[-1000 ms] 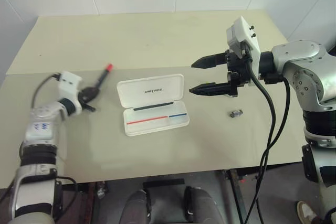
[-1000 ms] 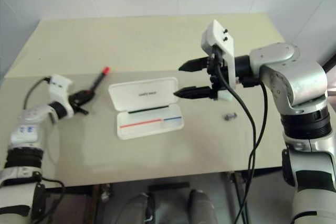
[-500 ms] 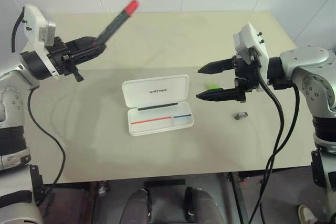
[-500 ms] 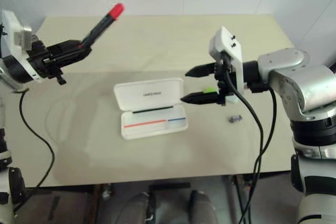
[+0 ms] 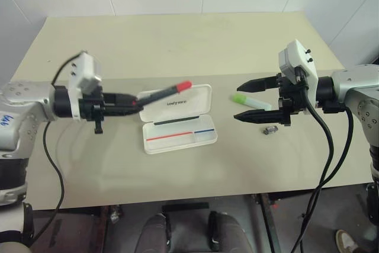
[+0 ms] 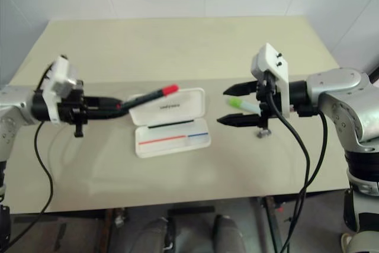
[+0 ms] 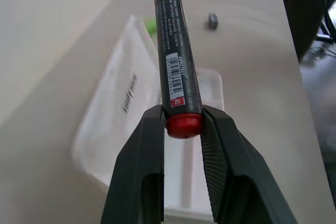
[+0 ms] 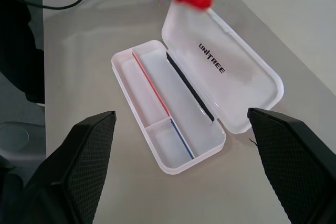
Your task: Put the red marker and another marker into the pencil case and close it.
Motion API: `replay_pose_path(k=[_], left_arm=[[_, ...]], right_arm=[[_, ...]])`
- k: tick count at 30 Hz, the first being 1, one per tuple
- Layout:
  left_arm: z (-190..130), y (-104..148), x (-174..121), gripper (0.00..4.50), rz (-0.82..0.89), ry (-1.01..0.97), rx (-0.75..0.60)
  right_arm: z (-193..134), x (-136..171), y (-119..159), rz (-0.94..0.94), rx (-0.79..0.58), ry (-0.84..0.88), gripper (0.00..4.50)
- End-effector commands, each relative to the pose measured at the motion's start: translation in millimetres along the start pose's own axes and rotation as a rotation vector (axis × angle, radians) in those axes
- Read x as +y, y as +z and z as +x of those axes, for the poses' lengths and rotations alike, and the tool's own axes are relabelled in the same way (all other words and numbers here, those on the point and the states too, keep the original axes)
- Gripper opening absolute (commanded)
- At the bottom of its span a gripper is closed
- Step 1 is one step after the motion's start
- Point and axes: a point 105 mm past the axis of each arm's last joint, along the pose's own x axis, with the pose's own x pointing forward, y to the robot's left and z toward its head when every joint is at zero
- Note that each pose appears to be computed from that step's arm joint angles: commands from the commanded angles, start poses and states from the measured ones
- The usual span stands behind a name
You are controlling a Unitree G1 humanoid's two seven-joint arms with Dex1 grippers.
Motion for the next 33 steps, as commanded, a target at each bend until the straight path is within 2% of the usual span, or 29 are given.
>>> replay_pose_path(k=[1, 5, 11, 20, 25, 33], left_arm=[[4, -11, -2, 0.62, 0.112, -0.020, 0.119], [15, -18, 5, 0.62, 0.172, -0.001, 0.151], [35, -15, 17, 0.62, 0.263, 0.046, 0.138], [55, -18, 6, 0.62, 0.239, 0.003, 0.094], [56, -21, 2, 0.62, 0.228, -0.006, 0.107], [60, -21, 5, 3.22, 0.253, 0.038, 0.114]], right_arm=[[-10, 2, 12, -0.048, -0.021, -0.028, 4.25], [-9, 3, 12, -0.047, -0.024, -0.028, 4.25], [-7, 2, 12, -0.048, -0.028, -0.032, 4.25], [-7, 1, 11, -0.052, -0.031, -0.036, 4.25], [-7, 1, 11, -0.052, -0.029, -0.036, 4.25], [-7, 0, 12, -0.054, -0.030, -0.034, 4.25]])
